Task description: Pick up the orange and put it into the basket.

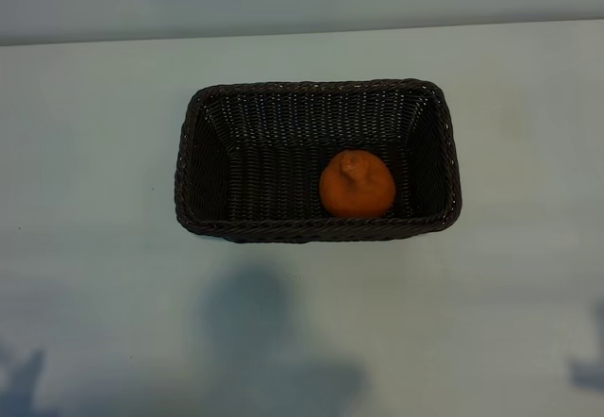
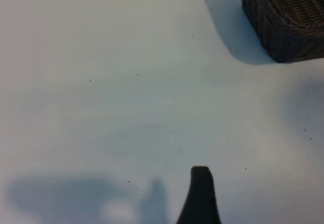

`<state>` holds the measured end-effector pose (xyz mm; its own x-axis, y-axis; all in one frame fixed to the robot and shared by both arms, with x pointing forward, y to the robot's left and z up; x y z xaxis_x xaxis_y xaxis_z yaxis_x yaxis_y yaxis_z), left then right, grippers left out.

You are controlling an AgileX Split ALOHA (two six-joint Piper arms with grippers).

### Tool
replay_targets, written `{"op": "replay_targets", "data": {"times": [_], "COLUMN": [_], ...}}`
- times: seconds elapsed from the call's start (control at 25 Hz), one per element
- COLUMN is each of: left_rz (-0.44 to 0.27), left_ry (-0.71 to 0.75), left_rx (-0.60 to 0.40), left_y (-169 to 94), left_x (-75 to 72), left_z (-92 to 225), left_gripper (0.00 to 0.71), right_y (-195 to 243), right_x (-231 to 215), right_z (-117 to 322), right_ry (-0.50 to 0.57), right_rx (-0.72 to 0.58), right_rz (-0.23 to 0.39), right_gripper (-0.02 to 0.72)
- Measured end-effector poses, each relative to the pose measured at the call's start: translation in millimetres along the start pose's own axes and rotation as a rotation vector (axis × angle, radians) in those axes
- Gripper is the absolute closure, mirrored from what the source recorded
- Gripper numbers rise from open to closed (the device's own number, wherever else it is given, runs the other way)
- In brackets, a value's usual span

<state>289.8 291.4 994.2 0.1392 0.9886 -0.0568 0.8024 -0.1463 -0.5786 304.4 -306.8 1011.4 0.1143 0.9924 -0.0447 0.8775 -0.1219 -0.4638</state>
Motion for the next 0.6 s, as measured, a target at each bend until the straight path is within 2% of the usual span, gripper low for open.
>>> {"op": "replay_targets", "data": {"times": [0.6], "left_rz": [0.000], "left_ry": [0.001], "left_rx": [0.000], "left_y": [0.0], "left_x": [0.0], "left_z": [0.0], "left_gripper": [0.118], "right_y": [0.0], "right_x": [0.9], "right_z": [-0.1], "right_ry": [0.003], "right_rx": [0.000], "right_rz": [-0.005], "right_gripper": [0.155]}}
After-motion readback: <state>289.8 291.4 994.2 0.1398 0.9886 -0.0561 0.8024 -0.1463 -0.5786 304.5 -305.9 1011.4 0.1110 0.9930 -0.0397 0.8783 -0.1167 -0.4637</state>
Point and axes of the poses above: a point on each arm's last joint axis where the gripper is mounted, y pointing out along that axis toward the gripper, x along the wrist's bending axis when the last joint is at zero, z = x × y, the point moved 8 cm from there along y, pointing out along that axis toward the gripper, and after that the axes turned 4 degrees about -y, right-handed, at the moved point
